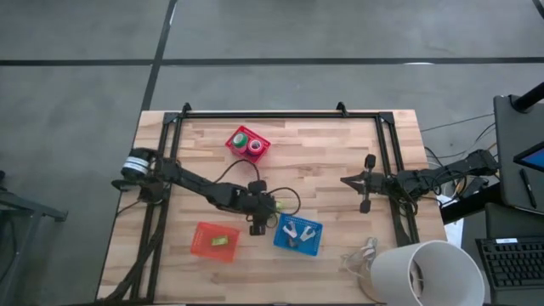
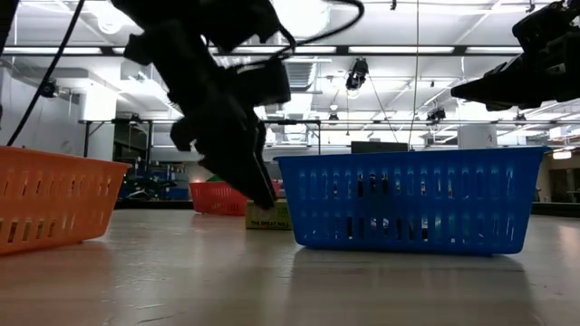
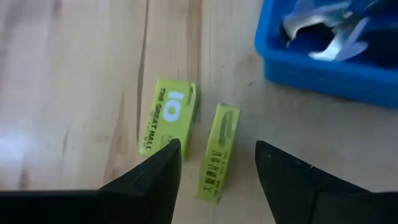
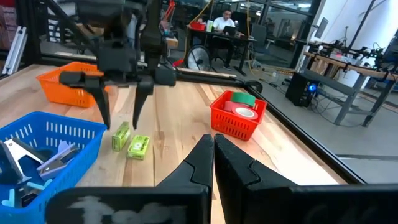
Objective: Pick and place Stapler, Stapler remover, tape
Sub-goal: Put the bottom staples box into the orange bin, then put the staples box into the orange bin
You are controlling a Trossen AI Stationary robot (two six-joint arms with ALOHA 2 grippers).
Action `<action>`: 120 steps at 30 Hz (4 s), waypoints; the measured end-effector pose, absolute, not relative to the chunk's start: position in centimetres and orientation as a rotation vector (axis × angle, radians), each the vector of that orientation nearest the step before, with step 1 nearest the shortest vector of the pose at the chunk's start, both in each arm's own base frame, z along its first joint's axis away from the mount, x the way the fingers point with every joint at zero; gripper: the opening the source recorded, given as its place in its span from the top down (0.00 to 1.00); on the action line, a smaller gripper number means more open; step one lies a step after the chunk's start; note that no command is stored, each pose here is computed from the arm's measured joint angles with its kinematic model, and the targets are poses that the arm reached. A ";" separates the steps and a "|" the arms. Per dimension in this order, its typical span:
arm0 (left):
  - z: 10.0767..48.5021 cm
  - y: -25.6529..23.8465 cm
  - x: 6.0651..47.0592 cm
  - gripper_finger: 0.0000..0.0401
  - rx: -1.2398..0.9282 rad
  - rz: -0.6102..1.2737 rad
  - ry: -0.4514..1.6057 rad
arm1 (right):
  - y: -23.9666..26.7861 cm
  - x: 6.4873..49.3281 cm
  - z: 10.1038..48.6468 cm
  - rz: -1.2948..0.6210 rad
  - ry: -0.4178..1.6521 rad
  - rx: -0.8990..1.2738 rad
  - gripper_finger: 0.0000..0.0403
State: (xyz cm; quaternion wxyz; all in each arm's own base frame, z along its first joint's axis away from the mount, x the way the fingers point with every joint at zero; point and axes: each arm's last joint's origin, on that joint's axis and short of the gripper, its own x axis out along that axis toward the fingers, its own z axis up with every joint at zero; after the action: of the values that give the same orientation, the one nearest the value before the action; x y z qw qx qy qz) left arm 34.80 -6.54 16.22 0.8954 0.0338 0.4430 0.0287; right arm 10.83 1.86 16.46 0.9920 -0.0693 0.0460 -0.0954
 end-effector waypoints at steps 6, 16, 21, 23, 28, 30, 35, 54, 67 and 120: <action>15.1 -6.5 35.0 0.49 0.056 0.079 0.945 | 1.9 10.8 16.4 -0.192 0.093 -0.139 0.98; 15.3 -6.6 35.1 0.72 0.015 0.093 0.936 | 1.9 10.8 16.5 -0.191 0.092 -0.139 0.98; 15.2 -6.6 34.9 0.90 0.024 0.085 0.950 | 1.9 10.8 16.5 -0.192 0.092 -0.139 0.98; 15.3 -6.6 34.9 0.90 0.026 0.080 0.954 | 1.9 10.8 16.5 -0.192 0.092 -0.139 0.98; 16.3 -6.5 34.4 0.90 0.021 0.094 1.010 | 1.9 10.8 16.5 -0.192 0.092 -0.139 0.98; 17.1 -6.4 34.0 0.87 0.002 0.107 1.024 | 1.9 10.8 16.5 -0.191 0.092 -0.139 0.98; 19.5 -7.0 32.5 0.88 -0.043 0.113 1.032 | 1.9 10.8 16.5 -0.192 0.092 -0.139 0.98; 26.6 -14.2 22.0 0.88 -0.313 -0.007 1.079 | 1.9 10.8 16.4 -0.192 0.093 -0.139 0.98; 22.2 -15.0 20.0 0.82 -0.408 0.105 1.158 | 1.9 10.8 16.4 -0.192 0.093 -0.139 0.98; 23.2 -6.4 28.7 0.66 -0.103 0.259 0.640 | 1.9 10.8 16.4 -0.191 0.093 -0.139 0.98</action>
State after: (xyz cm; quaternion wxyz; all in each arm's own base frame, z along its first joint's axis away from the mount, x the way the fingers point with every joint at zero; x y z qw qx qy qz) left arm 28.68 -6.39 23.23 0.9397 -0.0502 0.3135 0.1268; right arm 10.83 1.86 16.45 0.9919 -0.0695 0.0464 -0.0954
